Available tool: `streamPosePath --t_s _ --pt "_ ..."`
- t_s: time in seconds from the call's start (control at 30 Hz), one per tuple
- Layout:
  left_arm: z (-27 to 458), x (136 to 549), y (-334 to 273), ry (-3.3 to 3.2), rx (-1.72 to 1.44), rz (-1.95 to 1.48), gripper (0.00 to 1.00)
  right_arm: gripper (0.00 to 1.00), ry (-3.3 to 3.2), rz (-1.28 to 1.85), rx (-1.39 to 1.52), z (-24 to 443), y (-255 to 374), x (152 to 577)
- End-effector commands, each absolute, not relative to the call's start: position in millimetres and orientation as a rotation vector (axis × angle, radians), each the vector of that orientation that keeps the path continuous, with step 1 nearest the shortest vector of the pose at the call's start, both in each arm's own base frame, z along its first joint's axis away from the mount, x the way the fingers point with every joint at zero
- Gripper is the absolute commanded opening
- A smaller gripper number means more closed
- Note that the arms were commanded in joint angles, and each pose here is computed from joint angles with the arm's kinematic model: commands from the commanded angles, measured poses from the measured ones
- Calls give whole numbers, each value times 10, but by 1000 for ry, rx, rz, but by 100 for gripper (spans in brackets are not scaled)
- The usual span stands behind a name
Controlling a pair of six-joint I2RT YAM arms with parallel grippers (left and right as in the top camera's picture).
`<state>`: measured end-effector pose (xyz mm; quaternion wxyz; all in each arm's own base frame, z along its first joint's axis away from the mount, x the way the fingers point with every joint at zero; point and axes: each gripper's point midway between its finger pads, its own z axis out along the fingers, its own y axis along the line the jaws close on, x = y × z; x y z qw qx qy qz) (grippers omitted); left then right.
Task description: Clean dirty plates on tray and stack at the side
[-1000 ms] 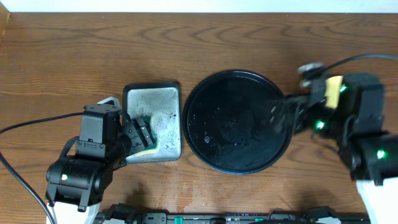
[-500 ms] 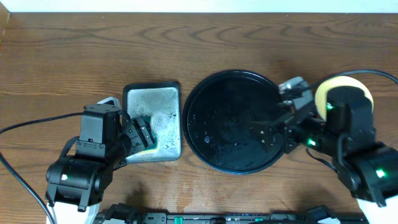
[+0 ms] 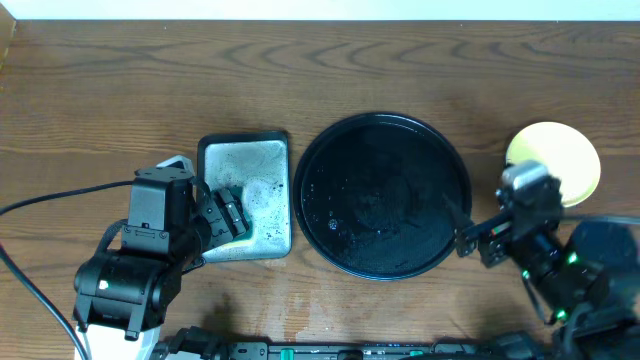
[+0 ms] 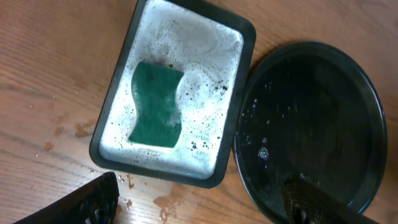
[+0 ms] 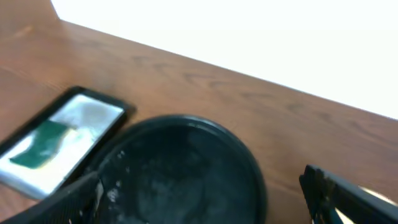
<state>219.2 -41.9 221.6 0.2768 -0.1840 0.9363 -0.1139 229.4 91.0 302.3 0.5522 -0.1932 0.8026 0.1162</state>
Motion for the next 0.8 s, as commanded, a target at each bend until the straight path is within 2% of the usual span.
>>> streamPosePath --t_s 0.0,0.5,0.77 --pt "2280 2206 -412 2499 -485 -308 84 99 1937 182 -423 2563 734 2245" --pt "2280 2206 -412 2499 -485 -308 84 99 1744 113 -322 1535 550 2265" --pt "2280 2206 -412 2499 -485 -308 84 99 1608 106 -301 1586 563 2398"
